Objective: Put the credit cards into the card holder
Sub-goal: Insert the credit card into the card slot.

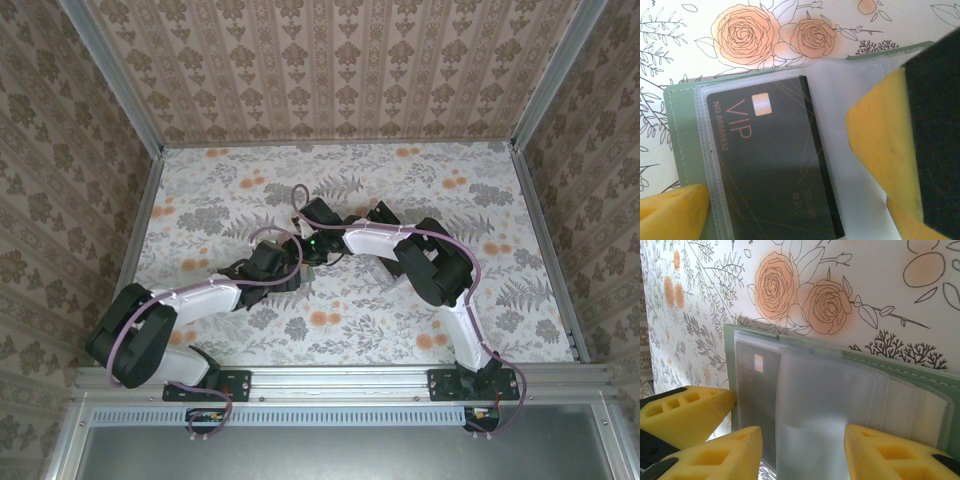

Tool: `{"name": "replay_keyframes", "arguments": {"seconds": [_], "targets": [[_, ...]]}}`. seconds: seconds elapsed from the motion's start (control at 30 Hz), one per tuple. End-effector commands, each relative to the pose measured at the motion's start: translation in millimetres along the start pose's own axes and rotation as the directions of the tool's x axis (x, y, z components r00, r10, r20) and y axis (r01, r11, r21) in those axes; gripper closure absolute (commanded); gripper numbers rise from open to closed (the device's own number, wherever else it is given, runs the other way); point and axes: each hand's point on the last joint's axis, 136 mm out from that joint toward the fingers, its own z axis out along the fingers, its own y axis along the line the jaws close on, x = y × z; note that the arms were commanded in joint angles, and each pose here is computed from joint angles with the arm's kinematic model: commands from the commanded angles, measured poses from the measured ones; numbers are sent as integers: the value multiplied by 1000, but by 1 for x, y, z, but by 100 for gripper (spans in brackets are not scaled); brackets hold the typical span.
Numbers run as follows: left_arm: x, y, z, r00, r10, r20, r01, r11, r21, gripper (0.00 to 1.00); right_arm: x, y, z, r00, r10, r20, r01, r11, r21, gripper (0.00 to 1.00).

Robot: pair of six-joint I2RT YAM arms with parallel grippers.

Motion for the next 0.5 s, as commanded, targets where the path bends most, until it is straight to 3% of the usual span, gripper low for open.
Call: {"name": "replay_keyframes", "arguments": {"seconds": [0.0, 0.47], "targets": [[-5, -4, 1, 1000, 20, 14, -20, 1000, -2, 0, 28, -26, 15, 995, 55, -81, -50, 997, 57, 51], [23, 30, -4, 999, -42, -10, 41, 995, -92, 0, -5, 0, -24, 999, 32, 26, -32, 999, -6, 49]]}}
